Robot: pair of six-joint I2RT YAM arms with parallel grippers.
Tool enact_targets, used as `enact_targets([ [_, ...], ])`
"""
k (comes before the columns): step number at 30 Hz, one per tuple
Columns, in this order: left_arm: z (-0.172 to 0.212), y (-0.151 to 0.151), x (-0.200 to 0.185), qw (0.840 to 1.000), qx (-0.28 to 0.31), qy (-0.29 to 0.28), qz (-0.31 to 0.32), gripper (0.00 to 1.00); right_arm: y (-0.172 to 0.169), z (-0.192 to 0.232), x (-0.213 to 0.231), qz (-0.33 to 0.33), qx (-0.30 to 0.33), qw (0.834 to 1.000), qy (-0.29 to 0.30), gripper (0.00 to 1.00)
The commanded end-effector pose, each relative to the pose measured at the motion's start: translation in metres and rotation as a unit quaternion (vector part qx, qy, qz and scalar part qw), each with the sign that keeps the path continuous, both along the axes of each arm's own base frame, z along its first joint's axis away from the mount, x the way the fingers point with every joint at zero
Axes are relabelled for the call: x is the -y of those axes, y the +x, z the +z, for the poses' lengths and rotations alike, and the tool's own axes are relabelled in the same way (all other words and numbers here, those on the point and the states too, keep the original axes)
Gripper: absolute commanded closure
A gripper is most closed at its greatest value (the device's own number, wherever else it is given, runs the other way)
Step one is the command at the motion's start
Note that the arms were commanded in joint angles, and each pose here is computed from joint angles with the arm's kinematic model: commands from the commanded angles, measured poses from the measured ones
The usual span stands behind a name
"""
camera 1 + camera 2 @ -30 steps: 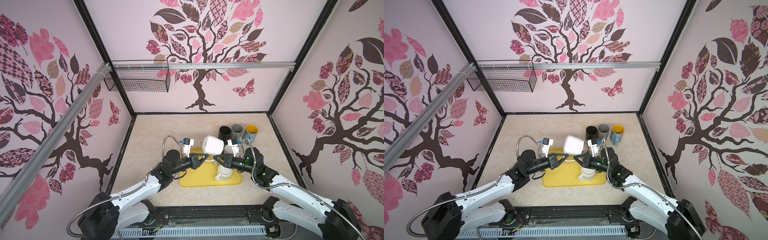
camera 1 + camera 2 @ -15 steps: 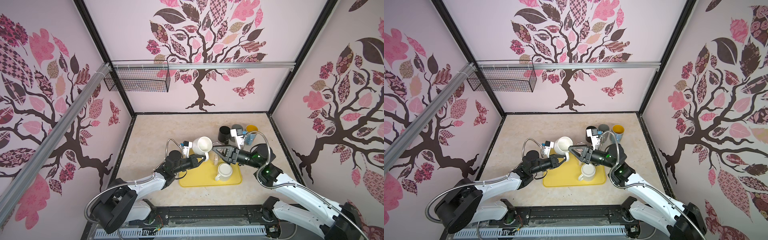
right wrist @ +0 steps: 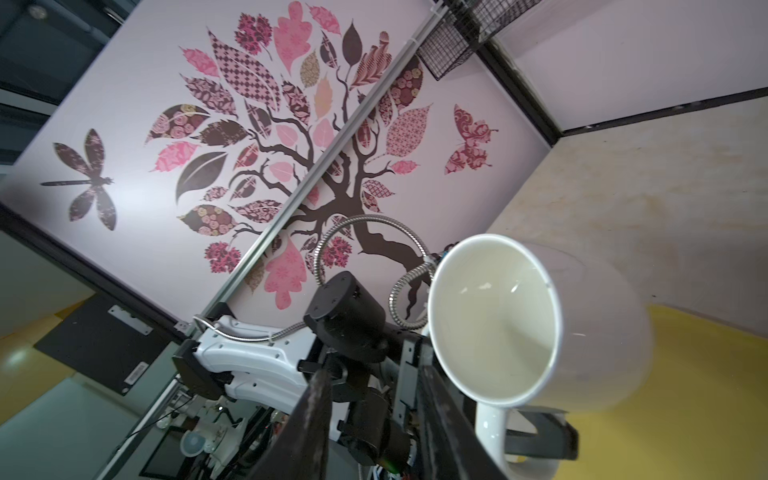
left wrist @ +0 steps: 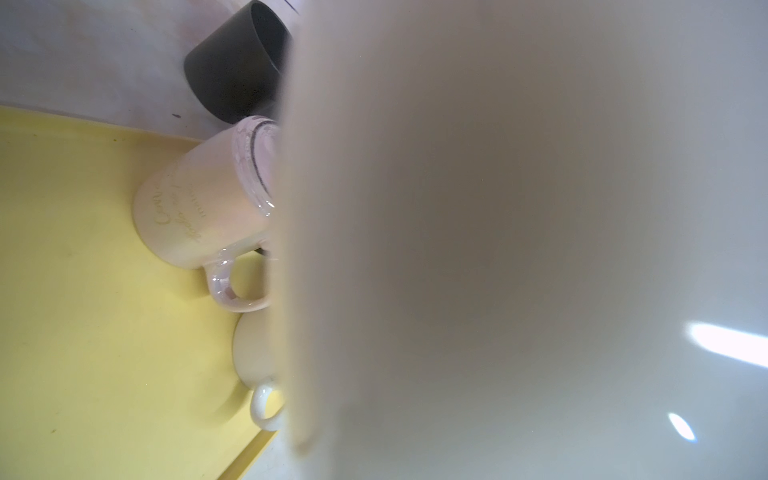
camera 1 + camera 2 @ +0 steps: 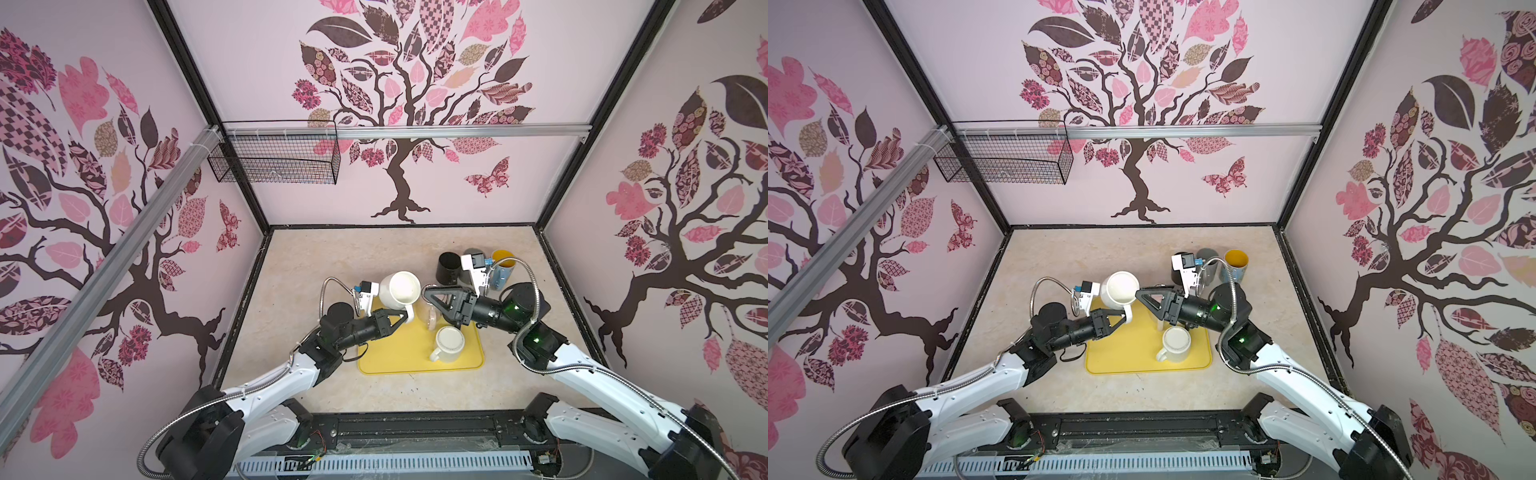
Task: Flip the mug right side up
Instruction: 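Open the left gripper and release the white mug to the right gripper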
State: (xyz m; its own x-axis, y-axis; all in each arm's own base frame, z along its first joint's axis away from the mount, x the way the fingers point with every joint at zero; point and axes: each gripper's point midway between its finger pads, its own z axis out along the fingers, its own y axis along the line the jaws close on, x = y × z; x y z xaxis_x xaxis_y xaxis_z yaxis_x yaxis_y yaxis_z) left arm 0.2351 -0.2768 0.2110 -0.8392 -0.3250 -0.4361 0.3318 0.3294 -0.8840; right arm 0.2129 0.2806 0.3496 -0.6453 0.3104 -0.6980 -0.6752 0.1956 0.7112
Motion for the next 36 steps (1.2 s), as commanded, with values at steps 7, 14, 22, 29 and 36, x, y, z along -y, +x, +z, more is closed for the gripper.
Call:
enact_targets([
  [7, 0.05, 0.01, -0.011, 0.997, 0.064, 0.037, 0.032, 1.0, 0.0, -0.027, -0.02, -0.08, 0.047, 0.983, -0.159, 0.54],
  [14, 0.048, 0.008, -0.015, 0.996, 0.062, 0.048, 0.035, 1.0, 0.01, -0.042, -0.018, -0.117, 0.04, 0.972, -0.199, 0.52],
  [22, 0.05, 0.007, -0.016, 0.996, 0.068, 0.05, 0.035, 1.0, 0.011, -0.065, -0.036, -0.084, 0.01, 0.971, -0.222, 0.48],
  [29, 0.055, 0.005, -0.017, 0.995, 0.077, 0.05, 0.033, 1.0, 0.011, -0.073, -0.044, -0.071, -0.001, 0.972, -0.225, 0.48],
  [36, 0.052, 0.003, -0.018, 0.995, 0.076, 0.055, 0.029, 1.0, 0.011, -0.083, -0.057, -0.055, -0.012, 0.971, -0.232, 0.49],
])
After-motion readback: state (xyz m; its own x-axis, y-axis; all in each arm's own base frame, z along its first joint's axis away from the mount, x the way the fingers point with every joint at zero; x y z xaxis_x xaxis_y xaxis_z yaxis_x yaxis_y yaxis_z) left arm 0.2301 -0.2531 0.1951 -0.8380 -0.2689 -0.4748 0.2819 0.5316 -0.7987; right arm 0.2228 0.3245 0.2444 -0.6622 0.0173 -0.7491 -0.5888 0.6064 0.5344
